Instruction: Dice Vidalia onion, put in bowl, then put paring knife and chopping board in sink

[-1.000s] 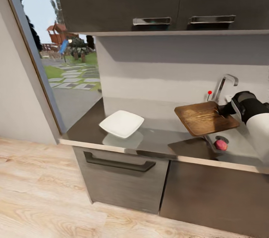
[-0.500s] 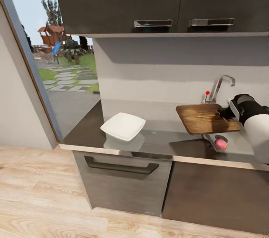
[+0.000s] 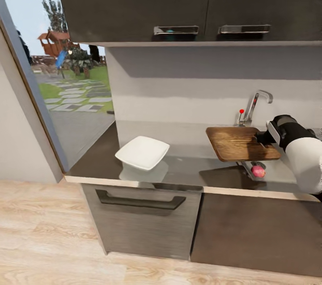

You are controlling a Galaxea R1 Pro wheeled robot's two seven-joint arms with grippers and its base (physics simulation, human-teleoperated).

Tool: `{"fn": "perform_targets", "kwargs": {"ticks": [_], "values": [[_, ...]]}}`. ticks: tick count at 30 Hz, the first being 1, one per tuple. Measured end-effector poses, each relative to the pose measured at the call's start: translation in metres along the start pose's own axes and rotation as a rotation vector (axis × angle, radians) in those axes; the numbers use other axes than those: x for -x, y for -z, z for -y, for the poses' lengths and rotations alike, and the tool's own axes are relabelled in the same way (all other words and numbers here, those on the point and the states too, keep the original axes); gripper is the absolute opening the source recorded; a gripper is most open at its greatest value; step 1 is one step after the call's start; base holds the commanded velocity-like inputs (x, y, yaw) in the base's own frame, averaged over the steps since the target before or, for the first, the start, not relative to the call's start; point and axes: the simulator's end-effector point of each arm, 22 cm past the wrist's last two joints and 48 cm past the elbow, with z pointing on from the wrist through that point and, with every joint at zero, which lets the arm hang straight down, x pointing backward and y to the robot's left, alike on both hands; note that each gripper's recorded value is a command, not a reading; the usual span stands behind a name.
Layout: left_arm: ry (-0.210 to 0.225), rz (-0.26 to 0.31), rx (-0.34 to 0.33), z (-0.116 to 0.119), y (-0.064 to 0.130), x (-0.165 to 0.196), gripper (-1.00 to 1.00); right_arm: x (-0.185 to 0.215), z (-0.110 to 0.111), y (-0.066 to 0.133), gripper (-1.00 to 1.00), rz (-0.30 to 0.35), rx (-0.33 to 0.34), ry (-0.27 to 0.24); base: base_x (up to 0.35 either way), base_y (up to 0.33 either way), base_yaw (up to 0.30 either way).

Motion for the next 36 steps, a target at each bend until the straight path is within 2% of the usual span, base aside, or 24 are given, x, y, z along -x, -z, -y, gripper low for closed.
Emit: {"fn": "perform_targets", "kwargs": {"ticks": [8, 13, 27, 33, 35, 36], "values": [[0.001, 0.005, -0.001, 0.000, 0.000, 0.002, 1.00, 0.001, -0.005, 0.003, -1.00, 0.003, 0.009, 0.000, 0.133, 0.154, -0.081], [0.001, 0.007, -0.001, 0.000, -0.001, 0.003, 1.00, -0.009, -0.012, 0.000, -1.00, -0.023, 0.022, 0.007, 0.013, 0.017, -0.115], [0.002, 0.022, -0.003, 0.001, -0.002, 0.008, 1.00, -0.006, -0.010, 0.007, -1.00, -0.015, 0.025, 0.005, 0.001, 0.001, -0.180], [0.003, 0.026, -0.004, 0.002, -0.002, 0.010, 1.00, -0.009, -0.052, 0.012, -1.00, -0.022, 0.082, 0.025, 0.015, 0.056, -0.093], [0.003, 0.026, -0.004, 0.002, -0.002, 0.010, 1.00, -0.008, -0.073, 0.016, -1.00, -0.018, 0.095, 0.057, 0.083, 0.179, -0.010], [0.003, 0.026, -0.004, 0.002, -0.002, 0.010, 1.00, -0.007, -0.081, 0.017, -1.00, -0.018, 0.120, 0.036, 0.100, 0.194, -0.005]]}}
